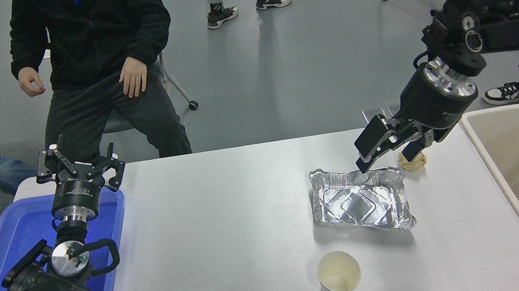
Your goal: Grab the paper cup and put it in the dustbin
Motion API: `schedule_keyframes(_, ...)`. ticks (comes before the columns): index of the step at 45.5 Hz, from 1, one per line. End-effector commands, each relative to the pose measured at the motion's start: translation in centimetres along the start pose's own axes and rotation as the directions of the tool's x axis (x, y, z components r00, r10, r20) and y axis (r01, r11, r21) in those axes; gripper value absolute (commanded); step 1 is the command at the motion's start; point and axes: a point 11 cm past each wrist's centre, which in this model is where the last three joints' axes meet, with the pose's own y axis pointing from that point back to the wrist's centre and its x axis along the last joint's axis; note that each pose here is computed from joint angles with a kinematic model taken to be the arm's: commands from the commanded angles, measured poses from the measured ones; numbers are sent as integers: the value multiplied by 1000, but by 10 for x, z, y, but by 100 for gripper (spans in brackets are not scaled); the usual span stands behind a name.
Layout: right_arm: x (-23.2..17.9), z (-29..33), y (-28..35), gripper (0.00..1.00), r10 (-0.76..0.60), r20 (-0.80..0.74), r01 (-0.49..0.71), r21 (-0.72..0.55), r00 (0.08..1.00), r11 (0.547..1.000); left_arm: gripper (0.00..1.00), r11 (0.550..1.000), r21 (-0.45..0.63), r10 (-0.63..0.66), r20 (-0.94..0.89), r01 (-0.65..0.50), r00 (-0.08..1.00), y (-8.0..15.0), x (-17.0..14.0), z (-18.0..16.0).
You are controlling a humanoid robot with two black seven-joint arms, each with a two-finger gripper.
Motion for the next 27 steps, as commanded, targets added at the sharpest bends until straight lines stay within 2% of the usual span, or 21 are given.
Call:
schedule_keyframes(1, -1, -12, -26, 100, -39, -33, 40, 34, 999, 999, 99, 1000, 0, 0, 0, 0, 1000, 0, 0, 0)
schedule_keyframes(12, -15, 7, -49, 100, -108, -46, 108, -8, 993, 994, 99, 1000, 0, -2, -1, 2, 1000, 0, 0, 0)
schedule_keyframes(27, -33, 6, -80, 100, -166, -6, 166, 82, 986, 983, 99, 1000, 0, -3, -1, 3, 1000, 0, 0, 0)
